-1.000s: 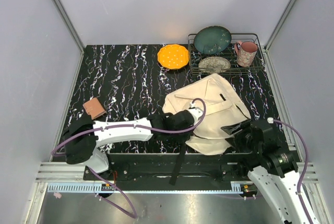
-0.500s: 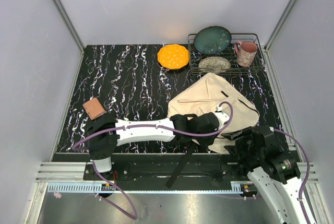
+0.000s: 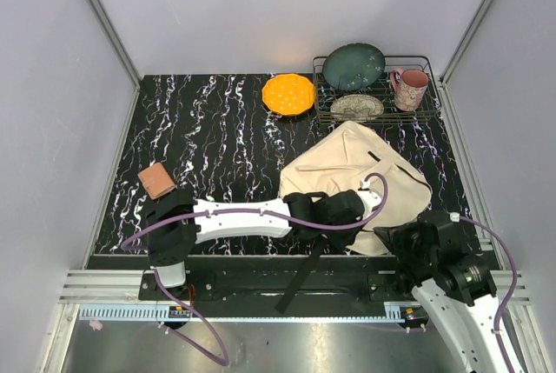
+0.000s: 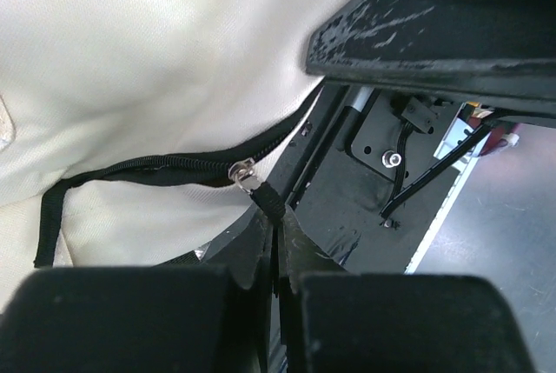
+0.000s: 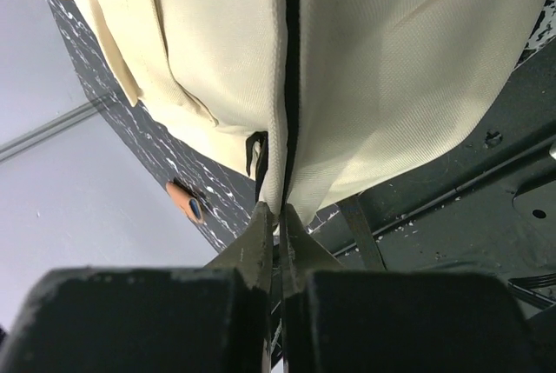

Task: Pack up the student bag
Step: Zip the student bag at the center of the board.

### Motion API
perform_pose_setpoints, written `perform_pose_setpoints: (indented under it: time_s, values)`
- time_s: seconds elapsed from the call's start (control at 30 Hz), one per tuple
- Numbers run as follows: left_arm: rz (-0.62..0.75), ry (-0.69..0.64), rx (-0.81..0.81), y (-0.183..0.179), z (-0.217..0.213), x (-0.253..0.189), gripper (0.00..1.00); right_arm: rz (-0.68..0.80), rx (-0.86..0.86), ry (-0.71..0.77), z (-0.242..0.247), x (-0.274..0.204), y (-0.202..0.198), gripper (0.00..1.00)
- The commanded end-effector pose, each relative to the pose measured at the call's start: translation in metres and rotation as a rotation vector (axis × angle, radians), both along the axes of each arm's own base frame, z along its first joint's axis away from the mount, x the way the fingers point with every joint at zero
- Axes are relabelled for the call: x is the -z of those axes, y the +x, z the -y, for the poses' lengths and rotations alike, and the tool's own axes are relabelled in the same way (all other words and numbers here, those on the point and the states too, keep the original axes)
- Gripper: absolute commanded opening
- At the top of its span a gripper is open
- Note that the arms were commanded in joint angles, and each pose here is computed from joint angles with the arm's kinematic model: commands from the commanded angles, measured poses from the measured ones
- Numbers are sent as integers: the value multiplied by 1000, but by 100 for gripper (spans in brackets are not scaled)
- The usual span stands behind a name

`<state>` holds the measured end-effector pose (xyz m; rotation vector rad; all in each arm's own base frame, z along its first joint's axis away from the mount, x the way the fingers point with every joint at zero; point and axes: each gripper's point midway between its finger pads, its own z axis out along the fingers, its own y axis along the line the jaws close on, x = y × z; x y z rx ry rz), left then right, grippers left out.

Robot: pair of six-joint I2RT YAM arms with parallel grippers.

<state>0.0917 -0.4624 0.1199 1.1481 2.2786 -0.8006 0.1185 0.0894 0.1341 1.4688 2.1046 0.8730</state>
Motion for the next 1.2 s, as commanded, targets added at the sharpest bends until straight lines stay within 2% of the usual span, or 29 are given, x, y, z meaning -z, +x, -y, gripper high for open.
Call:
perform_pose_setpoints:
  time_s: [0.0,0.17,0.33,0.67,0.73,0.93,1.17]
  values:
    - [18,-45,16,-4,1,-11,0,52,81,-67,20,-1,5,0]
    - [62,81,-73,11,-37,30,0,96,151,-146,46,-5,-8,0]
    - [0,137,-171,35,-83,66,0,62,121,-126,38,5,-8,0]
    - [-21,203,-283,87,-121,83,0,83,139,-113,40,5,-9,0]
    - [-28,256,-308,93,-132,94,0,92,151,-104,41,4,-9,0]
    - [-59,372,-370,103,-167,118,0,103,164,-95,42,0,-10,0]
    - [-107,479,-384,90,-200,135,0,119,156,-76,38,-1,-5,0]
